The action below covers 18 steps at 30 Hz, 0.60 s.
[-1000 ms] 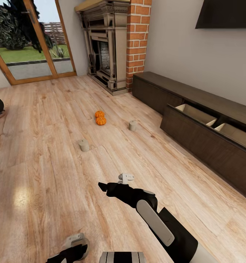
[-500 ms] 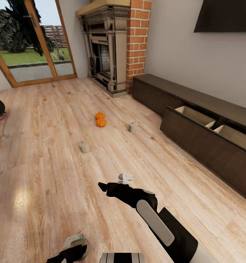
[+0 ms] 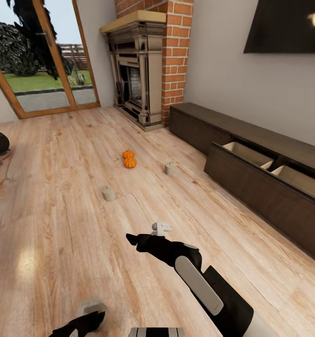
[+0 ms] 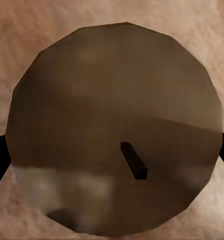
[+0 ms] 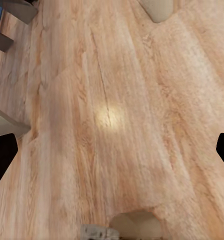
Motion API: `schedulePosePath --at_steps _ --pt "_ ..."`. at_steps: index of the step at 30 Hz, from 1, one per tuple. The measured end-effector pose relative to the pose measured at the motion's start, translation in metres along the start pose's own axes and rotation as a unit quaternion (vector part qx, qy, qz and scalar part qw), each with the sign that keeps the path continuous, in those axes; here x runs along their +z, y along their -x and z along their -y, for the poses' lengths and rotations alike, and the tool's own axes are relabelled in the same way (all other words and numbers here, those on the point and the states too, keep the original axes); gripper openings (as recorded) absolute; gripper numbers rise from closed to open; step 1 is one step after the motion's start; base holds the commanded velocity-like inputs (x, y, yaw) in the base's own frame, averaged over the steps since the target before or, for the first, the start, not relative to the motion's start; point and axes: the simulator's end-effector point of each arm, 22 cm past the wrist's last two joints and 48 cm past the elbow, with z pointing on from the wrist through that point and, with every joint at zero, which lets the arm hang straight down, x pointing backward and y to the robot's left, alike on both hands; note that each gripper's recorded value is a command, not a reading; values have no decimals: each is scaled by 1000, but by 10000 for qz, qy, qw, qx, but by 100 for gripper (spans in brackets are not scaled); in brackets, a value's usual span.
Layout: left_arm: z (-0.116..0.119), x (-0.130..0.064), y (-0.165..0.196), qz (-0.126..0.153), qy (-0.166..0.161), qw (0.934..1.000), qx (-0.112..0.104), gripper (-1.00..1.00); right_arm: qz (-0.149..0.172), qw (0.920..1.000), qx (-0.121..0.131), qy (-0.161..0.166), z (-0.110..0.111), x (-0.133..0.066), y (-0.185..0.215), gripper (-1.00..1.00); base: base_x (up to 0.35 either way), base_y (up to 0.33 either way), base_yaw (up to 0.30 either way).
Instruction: Place each of the two pumpkins and all three candles from the living room inside a cabinet in the living room (use any cabinet), then make sure every cabinet is closed, and position the cauldron so it is next to a table in the living room.
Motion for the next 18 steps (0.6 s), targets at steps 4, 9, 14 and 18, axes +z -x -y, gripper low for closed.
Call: schedulePosePath --at_steps 4,9,14,18 --pt "-22 -7 30 115 106 9999 2 -100 63 10000 -51 14 -5 -5 6 100 0 0 0" --pt "-53 -42 127 214 -120 9989 -409 -100 137 9998 -120 26 -12 -10 12 100 0 0 0" --pt "-55 -113 215 306 -758 9943 -683 -100 213 9996 -187 28 -17 -16 19 100 0 0 0" --pt "-68 -159 255 558 -1384 9813 -1213 -100 327 9993 -189 5 -19 -22 29 100 0 0 0"
